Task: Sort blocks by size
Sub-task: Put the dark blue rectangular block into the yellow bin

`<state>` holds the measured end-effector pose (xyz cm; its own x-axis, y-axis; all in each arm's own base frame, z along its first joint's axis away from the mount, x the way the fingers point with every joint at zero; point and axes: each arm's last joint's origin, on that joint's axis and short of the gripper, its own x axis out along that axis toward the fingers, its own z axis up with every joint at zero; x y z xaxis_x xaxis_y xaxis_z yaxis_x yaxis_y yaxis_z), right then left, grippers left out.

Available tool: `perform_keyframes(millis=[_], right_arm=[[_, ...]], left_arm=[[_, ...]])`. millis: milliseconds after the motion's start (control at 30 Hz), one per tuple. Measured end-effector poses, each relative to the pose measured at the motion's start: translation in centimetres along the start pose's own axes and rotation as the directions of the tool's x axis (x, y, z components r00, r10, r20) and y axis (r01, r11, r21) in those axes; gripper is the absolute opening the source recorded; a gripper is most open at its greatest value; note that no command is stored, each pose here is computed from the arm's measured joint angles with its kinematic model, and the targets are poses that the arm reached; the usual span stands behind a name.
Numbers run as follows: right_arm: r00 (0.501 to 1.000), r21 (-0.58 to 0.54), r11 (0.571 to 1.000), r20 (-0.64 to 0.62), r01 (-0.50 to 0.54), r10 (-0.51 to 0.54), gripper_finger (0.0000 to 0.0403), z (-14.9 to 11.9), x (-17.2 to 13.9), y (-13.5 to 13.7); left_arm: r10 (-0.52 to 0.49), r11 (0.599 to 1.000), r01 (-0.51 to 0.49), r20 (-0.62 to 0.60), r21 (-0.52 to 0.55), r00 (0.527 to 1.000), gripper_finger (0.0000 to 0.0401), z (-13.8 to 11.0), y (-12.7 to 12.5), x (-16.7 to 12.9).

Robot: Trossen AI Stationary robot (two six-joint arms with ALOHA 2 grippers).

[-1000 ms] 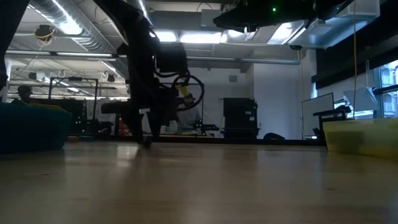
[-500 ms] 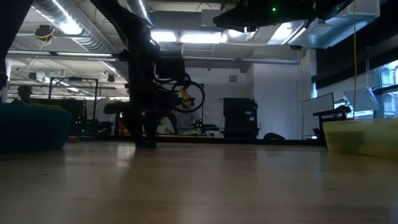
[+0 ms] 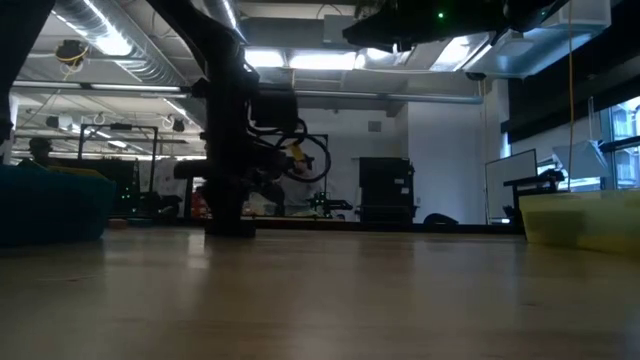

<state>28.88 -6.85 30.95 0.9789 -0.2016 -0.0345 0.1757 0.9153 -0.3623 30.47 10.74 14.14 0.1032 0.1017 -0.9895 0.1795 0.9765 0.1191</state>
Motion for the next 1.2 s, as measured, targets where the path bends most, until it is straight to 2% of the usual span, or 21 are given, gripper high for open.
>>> perform_keyframes(millis=[133,200,400,533,633,800,900,1000,1100,1200], right_arm=[[1.0,0.035,0.999,-0.001,-0.001,0.001,0.0294,0.0,0.0,0.0],[1.0,0.071,0.998,0.001,-0.001,0.001,0.0294,0.0,0.0,0.0],[1.0,0.079,0.997,0.003,-0.002,0.002,0.0294,0.0,0.0,0.0],[1.0,0.086,0.996,0.008,-0.001,0.001,0.0294,0.1,0.0,0.0],[1.0,0.103,0.995,0.013,-0.016,0.014,0.0294,0.1,0.0,0.0],[0.994,0.099,0.991,0.067,-0.094,0.087,0.0294,0.4,0.0,0.2],[0.981,0.088,0.984,0.126,-0.157,0.145,0.0294,0.5,0.3,0.3],[0.97,0.078,0.98,0.176,-0.184,0.169,0.0294,0.2,1.2,0.6],[0.965,0.07,0.982,0.212,-0.175,0.157,0.0294,-0.5,2.4,0.8],[0.962,0.087,0.981,0.227,-0.174,0.15,0.0294,-1.0,3.7,0.9]], left_arm=[[0.002,0.995,-0.003,-0.011,-0.095,1.0,0.004,0.3,0.1,-0.9],[0.019,0.993,-0.016,0.02,-0.114,1.0,0.0042,0.3,-0.1,-2.2],[0.106,0.984,-0.074,0.199,-0.163,0.974,0.0048,0.0,-1.4,-7.8],[0.183,0.973,-0.116,0.368,-0.197,0.912,0.0041,-1.3,-2.6,-11.4],[0.242,0.964,-0.148,0.499,-0.221,0.832,0.0048,-2.8,-3.5,-13.0],[0.335,0.941,-0.186,0.685,-0.284,0.647,0.0055,-5.0,-4.7,-14.1],[0.385,0.923,-0.192,0.772,-0.334,0.506,0.005,-5.8,-5.0,-14.9],[0.401,0.916,-0.173,0.831,-0.362,0.385,0.0045,-6.1,-5.1,-15.5],[0.371,0.928,-0.142,0.879,-0.344,0.299,0.0049,-5.9,-5.2,-15.8],[0.335,0.942,-0.121,0.906,-0.314,0.258,0.0054,-5.4,-5.5,-15.9]])
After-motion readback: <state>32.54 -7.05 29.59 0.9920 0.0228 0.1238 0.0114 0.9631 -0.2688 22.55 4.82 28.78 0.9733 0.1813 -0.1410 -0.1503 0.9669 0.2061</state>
